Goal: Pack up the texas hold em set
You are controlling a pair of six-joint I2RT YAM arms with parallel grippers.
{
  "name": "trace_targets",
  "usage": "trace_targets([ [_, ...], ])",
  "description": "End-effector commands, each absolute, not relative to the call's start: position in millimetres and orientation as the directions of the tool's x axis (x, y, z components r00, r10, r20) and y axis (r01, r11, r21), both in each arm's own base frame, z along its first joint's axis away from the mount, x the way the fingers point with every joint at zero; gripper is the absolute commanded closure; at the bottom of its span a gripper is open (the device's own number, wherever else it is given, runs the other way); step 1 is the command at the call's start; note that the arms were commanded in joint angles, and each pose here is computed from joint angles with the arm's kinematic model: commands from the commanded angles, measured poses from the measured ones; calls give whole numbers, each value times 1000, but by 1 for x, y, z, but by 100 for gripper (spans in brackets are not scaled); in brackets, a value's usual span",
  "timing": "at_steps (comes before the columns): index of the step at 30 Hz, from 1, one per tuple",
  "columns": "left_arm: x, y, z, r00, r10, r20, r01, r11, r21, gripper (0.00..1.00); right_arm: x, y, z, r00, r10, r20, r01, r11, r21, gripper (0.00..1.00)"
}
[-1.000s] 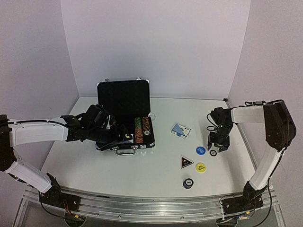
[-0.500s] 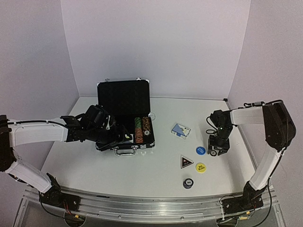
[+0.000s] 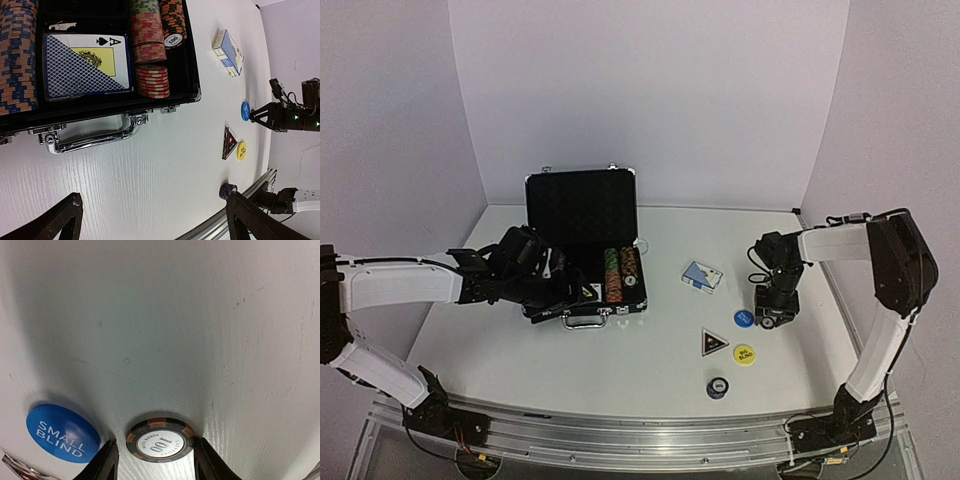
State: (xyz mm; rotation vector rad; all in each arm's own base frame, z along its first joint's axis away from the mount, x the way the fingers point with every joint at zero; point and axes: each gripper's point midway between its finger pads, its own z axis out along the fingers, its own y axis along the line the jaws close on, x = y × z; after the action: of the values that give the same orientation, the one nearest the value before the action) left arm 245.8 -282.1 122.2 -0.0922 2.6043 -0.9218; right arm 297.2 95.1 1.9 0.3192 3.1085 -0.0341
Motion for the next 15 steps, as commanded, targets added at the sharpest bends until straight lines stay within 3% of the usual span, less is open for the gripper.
trace_targets([
  [1, 246, -284, 136, -919, -203, -338, 78, 747, -660, 0, 296, 90, -21, -978, 208, -1, 207, 976, -73, 52],
  [10, 244, -282, 140, -918, -215, -333, 69, 741, -668, 0, 289, 88, -22, -979, 204, 3, 203, 977, -68, 72],
  [15, 244, -283, 141, -917, -216, -336, 72, 739, -670, 0, 289, 90, -8, -983, 182, -31, 183, 982, -41, 75],
])
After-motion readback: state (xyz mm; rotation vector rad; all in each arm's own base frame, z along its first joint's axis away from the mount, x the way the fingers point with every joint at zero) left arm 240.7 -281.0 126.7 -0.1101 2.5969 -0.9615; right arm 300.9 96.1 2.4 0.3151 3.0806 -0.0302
